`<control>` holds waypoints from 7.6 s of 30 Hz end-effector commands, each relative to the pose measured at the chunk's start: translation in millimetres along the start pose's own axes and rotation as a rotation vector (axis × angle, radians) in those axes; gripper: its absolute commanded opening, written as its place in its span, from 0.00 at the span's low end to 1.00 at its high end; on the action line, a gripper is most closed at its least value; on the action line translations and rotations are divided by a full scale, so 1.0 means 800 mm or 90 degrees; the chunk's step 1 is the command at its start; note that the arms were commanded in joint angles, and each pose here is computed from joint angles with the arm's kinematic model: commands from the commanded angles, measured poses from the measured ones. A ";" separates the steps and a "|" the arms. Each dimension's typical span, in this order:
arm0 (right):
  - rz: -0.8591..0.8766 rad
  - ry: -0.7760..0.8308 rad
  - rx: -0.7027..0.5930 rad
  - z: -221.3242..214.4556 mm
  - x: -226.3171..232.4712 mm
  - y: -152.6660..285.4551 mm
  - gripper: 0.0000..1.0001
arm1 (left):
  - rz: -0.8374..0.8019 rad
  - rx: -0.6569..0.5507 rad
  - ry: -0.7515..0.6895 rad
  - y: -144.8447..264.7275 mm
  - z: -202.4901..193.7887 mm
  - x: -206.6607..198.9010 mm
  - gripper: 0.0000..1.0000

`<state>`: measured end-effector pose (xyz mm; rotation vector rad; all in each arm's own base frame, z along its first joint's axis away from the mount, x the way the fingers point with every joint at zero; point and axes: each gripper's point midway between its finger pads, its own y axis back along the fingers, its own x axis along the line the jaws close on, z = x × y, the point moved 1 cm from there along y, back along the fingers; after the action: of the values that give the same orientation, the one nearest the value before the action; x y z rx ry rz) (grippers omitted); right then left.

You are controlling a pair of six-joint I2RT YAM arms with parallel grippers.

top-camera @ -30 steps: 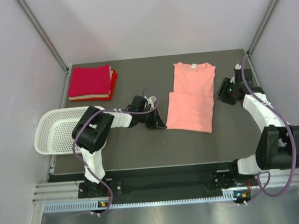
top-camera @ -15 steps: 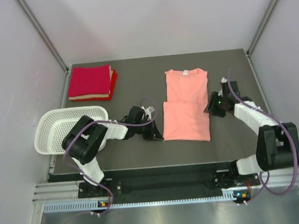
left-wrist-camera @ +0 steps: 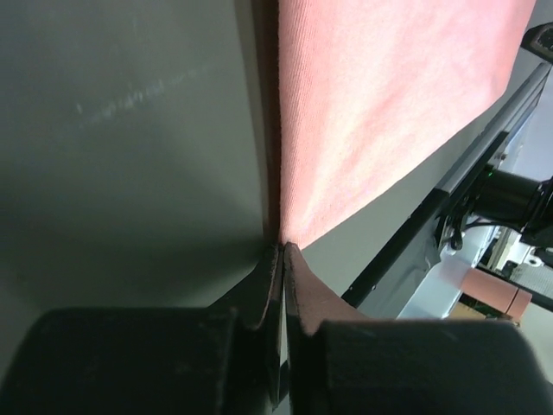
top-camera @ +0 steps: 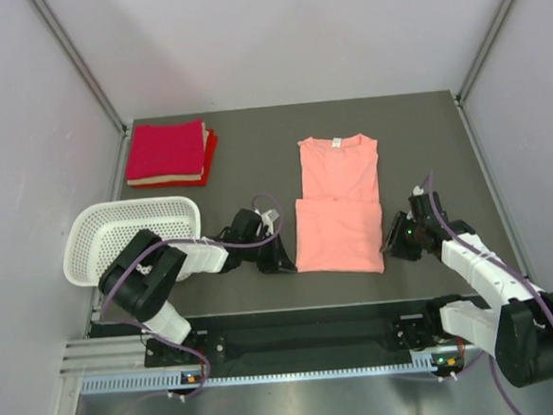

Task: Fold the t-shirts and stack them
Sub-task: Fold the tshirt

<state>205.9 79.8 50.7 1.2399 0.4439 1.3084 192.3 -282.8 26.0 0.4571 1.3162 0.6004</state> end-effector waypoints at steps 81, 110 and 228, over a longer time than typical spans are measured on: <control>0.077 0.105 -0.136 0.306 0.099 -0.110 0.42 | -0.100 -0.265 -0.095 -0.015 0.451 -0.002 0.37; 0.034 0.003 0.059 -0.033 0.024 -0.012 0.54 | 0.019 -0.007 -0.007 0.022 0.066 -0.009 0.43; 0.070 0.076 -0.303 0.183 0.119 0.123 0.00 | 0.088 -0.147 -0.011 0.062 0.254 -0.137 0.00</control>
<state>266.8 86.0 179.1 0.9324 0.2402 1.4452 337.1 -320.2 165.2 0.3980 1.2241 0.8339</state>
